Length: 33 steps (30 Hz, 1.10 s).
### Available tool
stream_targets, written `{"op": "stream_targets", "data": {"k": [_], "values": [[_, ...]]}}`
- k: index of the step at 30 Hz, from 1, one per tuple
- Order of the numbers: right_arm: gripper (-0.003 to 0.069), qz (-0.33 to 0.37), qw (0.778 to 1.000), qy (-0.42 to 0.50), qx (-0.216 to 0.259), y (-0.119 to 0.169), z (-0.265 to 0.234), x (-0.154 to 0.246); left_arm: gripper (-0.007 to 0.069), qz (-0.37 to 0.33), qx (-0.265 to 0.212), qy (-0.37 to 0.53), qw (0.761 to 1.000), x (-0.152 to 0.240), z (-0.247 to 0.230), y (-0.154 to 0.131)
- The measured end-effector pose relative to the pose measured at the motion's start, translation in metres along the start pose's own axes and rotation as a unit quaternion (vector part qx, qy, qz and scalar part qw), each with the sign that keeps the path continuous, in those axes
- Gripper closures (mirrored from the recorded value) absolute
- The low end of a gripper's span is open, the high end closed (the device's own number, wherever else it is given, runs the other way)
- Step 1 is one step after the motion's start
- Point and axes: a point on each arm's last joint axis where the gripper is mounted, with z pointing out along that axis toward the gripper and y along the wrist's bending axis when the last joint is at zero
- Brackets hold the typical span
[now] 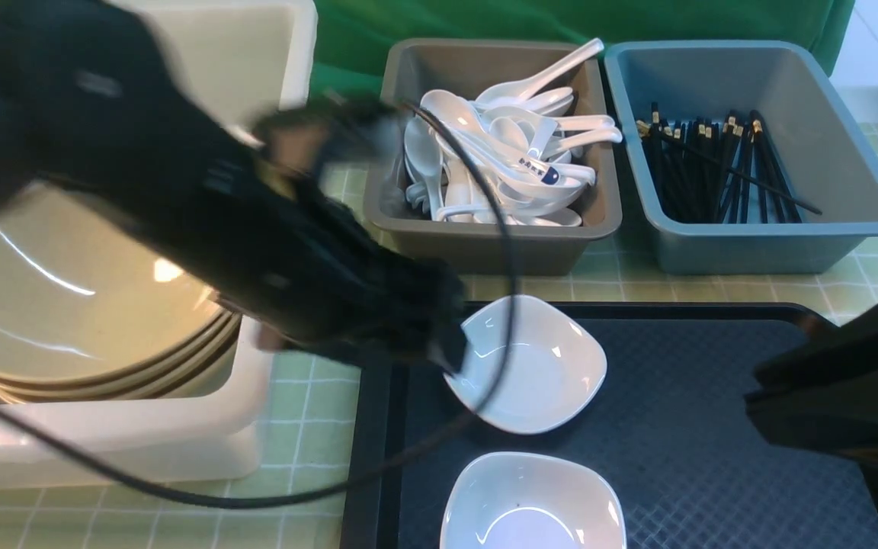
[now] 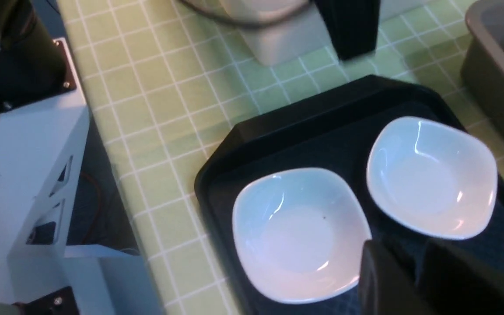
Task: On green table put chopsticks spoon bowls plates into blue grey white boxes.
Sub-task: 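Grasp the small white bowl on the black tray by its rim with the left gripper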
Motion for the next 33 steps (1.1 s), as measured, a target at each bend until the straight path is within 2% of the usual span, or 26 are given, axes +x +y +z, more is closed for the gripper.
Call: {"op": "stream_targets", "data": {"k": [3, 7, 9, 17, 25, 27, 29, 33], "values": [[0.0540, 0.008, 1.000, 0.002, -0.003, 0.001, 0.000, 0.000, 0.0073, -0.001, -0.003, 0.038, 0.999, -0.011, 0.034, 0.002], [0.0620, 0.011, 1.000, 0.003, -0.005, 0.001, 0.000, 0.001, 0.0071, -0.003, -0.016, 0.058, 0.998, -0.029, 0.066, 0.007], [0.0632, 0.011, 1.000, 0.003, -0.005, 0.001, 0.000, 0.001, 0.0071, 0.012, -0.027, 0.059, 0.998, -0.039, 0.076, 0.010], [0.0636, 0.007, 1.000, 0.002, -0.005, 0.001, 0.000, 0.001, 0.0071, 0.053, -0.086, 0.079, 0.992, -0.070, 0.113, 0.022], [0.0636, 0.000, 1.000, 0.002, -0.006, 0.001, 0.000, 0.000, 0.0076, 0.049, -0.100, 0.092, 0.990, -0.074, 0.146, 0.033], [0.0636, -0.001, 1.000, 0.002, -0.006, 0.001, 0.000, 0.000, 0.0110, 0.044, -0.099, 0.088, 0.990, -0.075, 0.152, 0.034], [0.0636, -0.001, 1.000, 0.002, -0.006, 0.001, 0.000, 0.000, 0.0175, 0.042, -0.098, 0.086, 0.991, -0.076, 0.156, 0.035], [0.0636, -0.001, 1.000, 0.002, -0.006, 0.001, 0.000, 0.000, 0.0386, 0.025, -0.092, 0.086, 0.992, -0.077, 0.161, 0.040]]}}
